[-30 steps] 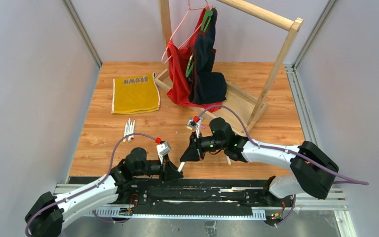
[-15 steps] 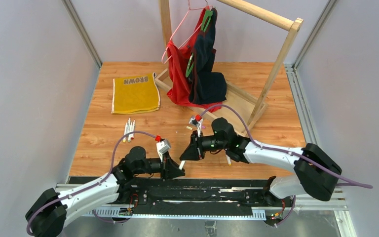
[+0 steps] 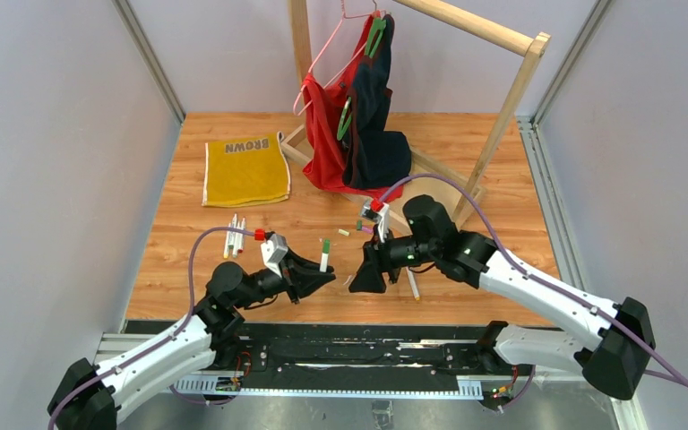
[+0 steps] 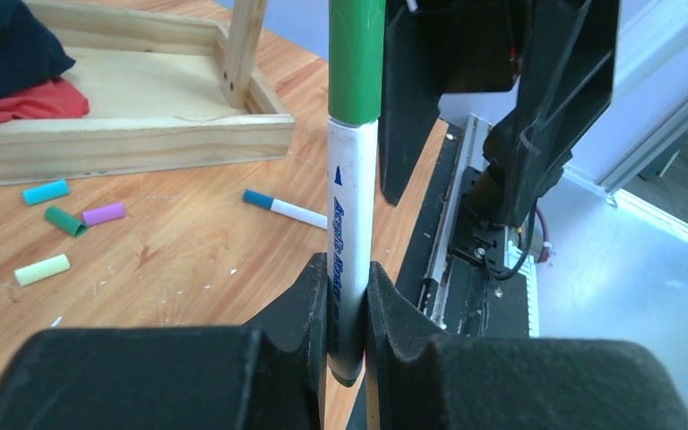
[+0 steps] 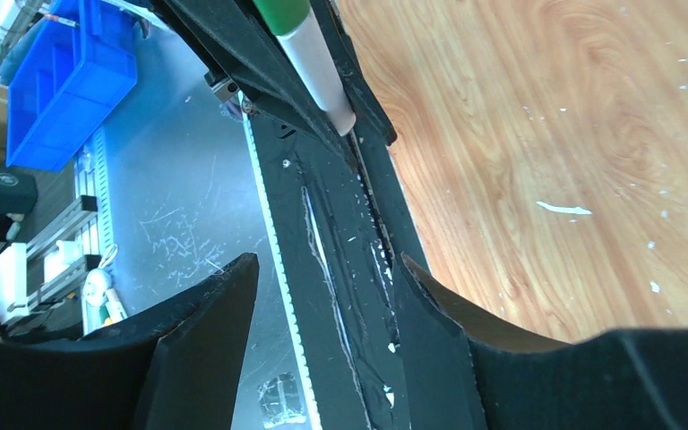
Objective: Insert the pens into the pen caps
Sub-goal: Press the pen cap onto the pen.
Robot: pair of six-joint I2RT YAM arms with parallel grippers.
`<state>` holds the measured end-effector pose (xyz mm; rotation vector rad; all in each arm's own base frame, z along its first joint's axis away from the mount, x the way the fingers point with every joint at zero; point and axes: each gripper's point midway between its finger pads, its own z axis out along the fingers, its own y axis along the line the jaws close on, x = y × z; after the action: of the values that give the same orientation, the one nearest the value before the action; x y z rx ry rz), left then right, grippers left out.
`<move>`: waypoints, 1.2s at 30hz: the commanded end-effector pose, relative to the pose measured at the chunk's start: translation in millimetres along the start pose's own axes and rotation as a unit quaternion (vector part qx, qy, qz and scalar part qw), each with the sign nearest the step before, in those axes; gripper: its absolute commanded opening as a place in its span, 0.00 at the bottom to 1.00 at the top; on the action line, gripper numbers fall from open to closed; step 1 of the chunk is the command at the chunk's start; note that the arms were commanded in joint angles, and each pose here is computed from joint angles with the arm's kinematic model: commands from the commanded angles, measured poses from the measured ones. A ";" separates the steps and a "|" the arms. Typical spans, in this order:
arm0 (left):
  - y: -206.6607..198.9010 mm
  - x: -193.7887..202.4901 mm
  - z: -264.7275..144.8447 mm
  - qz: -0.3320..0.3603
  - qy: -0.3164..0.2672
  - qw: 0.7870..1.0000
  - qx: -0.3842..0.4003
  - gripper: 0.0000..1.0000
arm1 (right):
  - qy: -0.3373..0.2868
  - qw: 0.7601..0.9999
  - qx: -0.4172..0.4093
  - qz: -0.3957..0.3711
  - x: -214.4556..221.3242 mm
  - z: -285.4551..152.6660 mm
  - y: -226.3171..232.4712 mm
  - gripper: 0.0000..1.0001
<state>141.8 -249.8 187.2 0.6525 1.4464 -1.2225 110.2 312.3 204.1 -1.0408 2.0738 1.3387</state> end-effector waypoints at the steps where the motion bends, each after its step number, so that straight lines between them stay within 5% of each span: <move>1: 10.7 3.2 0.3 0.016 -0.001 1.000 -0.019 0.00 | -0.035 0.998 0.035 -0.030 -24.6 -20.7 -3.0 0.58; 12: 9.9 8.5 0.5 0.015 0.010 1.000 -0.014 0.00 | -0.239 0.967 0.041 -0.076 -119.6 -24.4 2.3 0.58; 36: 5.5 4.9 0.3 0.014 0.005 1.000 -0.005 0.00 | -0.170 0.982 -0.008 -0.080 -112.2 24.4 6.6 0.38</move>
<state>145.6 -250.8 173.3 0.6671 1.4918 -1.1950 180.5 369.0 261.1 -0.8475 1.7561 1.3169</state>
